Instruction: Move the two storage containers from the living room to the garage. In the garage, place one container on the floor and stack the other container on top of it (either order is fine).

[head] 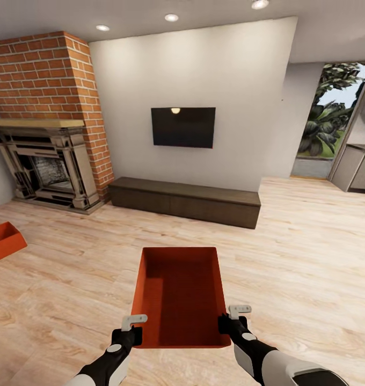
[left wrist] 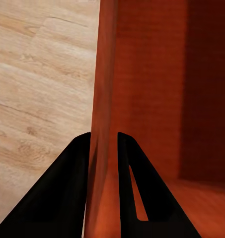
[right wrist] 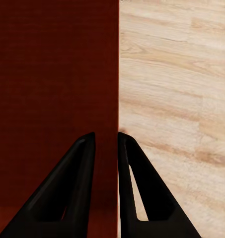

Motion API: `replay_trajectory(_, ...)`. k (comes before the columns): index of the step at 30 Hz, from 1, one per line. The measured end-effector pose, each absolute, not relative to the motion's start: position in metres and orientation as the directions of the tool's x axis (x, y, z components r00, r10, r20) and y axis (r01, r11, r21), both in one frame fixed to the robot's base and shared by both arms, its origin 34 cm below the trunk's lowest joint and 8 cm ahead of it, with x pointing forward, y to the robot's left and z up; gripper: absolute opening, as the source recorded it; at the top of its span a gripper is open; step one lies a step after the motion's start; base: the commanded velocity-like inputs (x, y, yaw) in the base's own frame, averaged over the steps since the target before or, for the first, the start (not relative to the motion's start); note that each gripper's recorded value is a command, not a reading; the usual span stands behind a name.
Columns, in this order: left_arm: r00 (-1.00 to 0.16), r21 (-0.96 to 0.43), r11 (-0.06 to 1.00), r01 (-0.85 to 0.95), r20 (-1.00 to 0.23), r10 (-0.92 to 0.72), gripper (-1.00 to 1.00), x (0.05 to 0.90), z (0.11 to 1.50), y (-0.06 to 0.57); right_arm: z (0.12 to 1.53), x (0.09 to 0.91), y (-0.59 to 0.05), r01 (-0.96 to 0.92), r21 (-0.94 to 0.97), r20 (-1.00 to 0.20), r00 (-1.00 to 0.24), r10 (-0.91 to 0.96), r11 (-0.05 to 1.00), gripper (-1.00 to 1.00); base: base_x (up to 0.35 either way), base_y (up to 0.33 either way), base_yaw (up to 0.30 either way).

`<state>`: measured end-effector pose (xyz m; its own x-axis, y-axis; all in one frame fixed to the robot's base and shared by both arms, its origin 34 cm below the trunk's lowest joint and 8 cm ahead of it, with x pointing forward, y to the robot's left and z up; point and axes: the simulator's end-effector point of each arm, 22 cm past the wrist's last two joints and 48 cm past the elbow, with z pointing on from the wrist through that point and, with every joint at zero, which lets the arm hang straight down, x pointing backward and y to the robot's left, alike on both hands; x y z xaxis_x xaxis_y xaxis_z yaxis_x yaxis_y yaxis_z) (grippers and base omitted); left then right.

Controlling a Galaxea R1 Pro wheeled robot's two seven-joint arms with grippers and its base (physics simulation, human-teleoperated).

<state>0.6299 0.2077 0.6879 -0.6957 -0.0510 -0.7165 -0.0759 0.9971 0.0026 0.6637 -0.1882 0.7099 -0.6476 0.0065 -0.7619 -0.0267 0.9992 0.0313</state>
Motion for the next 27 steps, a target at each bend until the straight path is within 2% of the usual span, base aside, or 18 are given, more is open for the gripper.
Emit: replay_trajectory(27,-0.665,-0.001,0.997,-0.076,-0.745,-0.052,-1.0,0.639,0.709,0.207,0.732,0.672,-0.189,-0.028,0.029,-0.788,-0.615,0.006,0.999,-1.0,0.0,0.0,-0.07)
